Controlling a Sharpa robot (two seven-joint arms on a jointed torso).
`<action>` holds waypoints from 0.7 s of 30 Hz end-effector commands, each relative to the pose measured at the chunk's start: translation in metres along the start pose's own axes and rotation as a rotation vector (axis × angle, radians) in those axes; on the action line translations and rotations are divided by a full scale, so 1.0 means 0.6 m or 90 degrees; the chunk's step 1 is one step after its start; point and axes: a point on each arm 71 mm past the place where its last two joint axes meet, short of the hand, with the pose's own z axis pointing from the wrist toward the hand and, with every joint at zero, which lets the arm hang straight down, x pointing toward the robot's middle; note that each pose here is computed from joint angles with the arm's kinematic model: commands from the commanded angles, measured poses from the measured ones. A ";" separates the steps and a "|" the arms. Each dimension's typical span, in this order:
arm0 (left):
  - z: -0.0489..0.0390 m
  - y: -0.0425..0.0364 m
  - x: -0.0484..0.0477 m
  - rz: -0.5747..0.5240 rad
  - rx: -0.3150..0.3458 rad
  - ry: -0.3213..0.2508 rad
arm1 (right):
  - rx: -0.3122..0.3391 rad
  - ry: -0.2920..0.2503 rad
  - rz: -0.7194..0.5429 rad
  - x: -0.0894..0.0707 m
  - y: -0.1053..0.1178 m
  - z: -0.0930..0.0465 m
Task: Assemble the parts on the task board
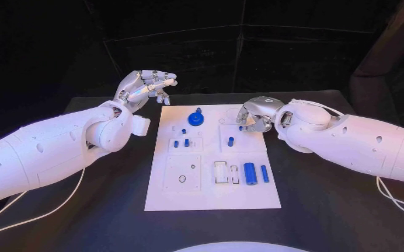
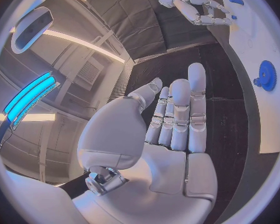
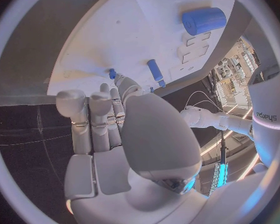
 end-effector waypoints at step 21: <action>0.001 0.000 -0.009 -0.022 0.008 -0.008 | 0.006 0.055 -0.033 0.030 0.010 0.012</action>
